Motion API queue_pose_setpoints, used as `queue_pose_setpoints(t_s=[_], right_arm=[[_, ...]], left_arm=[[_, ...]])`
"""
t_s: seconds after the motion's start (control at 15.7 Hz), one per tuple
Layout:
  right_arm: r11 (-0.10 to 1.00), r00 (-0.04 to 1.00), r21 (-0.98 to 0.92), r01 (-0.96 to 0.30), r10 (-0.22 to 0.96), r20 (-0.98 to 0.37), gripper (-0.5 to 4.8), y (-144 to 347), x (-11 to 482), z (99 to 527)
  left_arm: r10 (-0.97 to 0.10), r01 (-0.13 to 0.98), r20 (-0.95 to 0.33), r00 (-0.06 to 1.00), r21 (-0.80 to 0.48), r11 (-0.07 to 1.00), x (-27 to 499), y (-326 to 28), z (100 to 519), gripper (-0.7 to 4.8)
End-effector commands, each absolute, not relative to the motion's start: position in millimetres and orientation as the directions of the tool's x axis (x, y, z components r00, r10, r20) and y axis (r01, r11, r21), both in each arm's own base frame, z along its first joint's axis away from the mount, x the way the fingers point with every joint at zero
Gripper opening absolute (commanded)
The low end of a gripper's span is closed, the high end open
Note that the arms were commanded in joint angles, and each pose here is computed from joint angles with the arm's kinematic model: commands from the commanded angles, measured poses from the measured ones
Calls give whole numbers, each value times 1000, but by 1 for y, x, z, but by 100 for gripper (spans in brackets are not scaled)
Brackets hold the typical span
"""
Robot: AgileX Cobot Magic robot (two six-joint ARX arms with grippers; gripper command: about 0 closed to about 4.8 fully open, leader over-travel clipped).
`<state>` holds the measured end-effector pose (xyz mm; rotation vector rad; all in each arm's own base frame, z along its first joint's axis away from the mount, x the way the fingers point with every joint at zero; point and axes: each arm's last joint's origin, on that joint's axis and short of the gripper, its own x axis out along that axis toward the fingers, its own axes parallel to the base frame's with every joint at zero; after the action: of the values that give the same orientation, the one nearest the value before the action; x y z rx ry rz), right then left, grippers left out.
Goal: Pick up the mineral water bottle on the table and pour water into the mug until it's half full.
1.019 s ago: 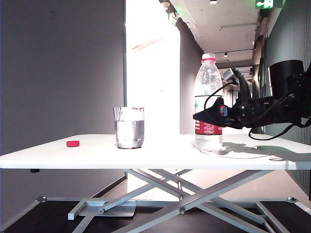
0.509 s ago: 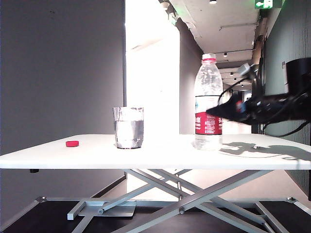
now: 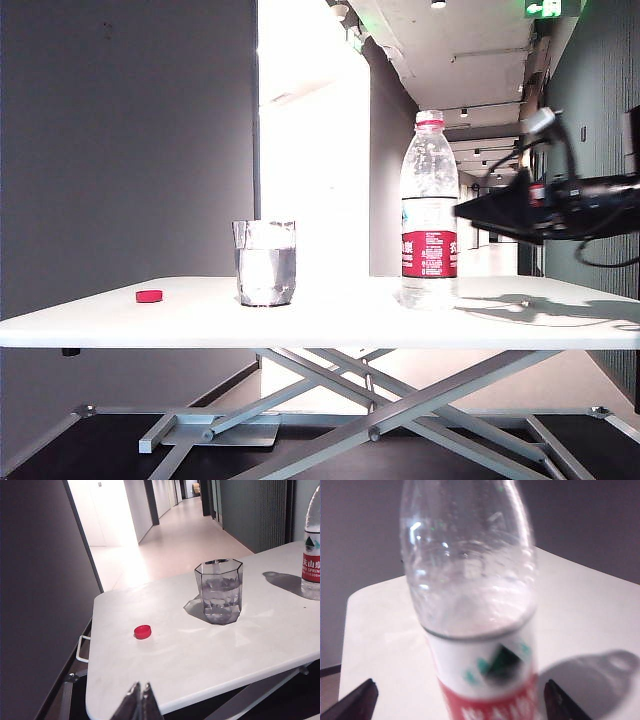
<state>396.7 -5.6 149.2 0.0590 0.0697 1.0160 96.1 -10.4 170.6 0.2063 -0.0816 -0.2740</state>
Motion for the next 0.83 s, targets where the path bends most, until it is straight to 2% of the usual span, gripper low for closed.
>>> queue_pose_setpoints(t_s=[0.06, 0.13, 0.25, 0.32, 0.38, 0.57, 0.76, 0.83], right_arm=[[551, 550, 68, -832, 835, -22, 120, -16, 387, 158], [575, 575, 70, -815, 818, -24, -7, -20, 381, 160], [644, 643, 71, -762, 765, -30, -8, -19, 371, 163], [737, 737, 68, -672, 675, -37, -8, -18, 359, 168], [863, 862, 57, -502, 505, -42, -8, -18, 338, 176], [969, 969, 31, -244, 245, -17, -8, -11, 285, 190], [983, 983, -4, -181, 181, -2, -8, 0, 248, 194], [981, 980, 0, -196, 196, -21, -8, 5, 238, 192]], left_arm=[[-278, 259, 64, 958, 212, 942, 96, -10, 172, -4], [-278, 259, 64, 959, 212, 942, 96, -10, 172, -4], [-278, 259, 64, 958, 212, 942, 96, -10, 172, -4], [-278, 259, 64, 958, 212, 942, 96, -10, 172, -4], [-278, 259, 64, 958, 212, 942, 96, -10, 172, -4], [-278, 259, 65, 958, 213, 942, 96, -10, 172, -4], [-278, 259, 64, 958, 212, 942, 96, -10, 172, -4], [-278, 259, 64, 958, 212, 942, 96, -10, 172, -4]])
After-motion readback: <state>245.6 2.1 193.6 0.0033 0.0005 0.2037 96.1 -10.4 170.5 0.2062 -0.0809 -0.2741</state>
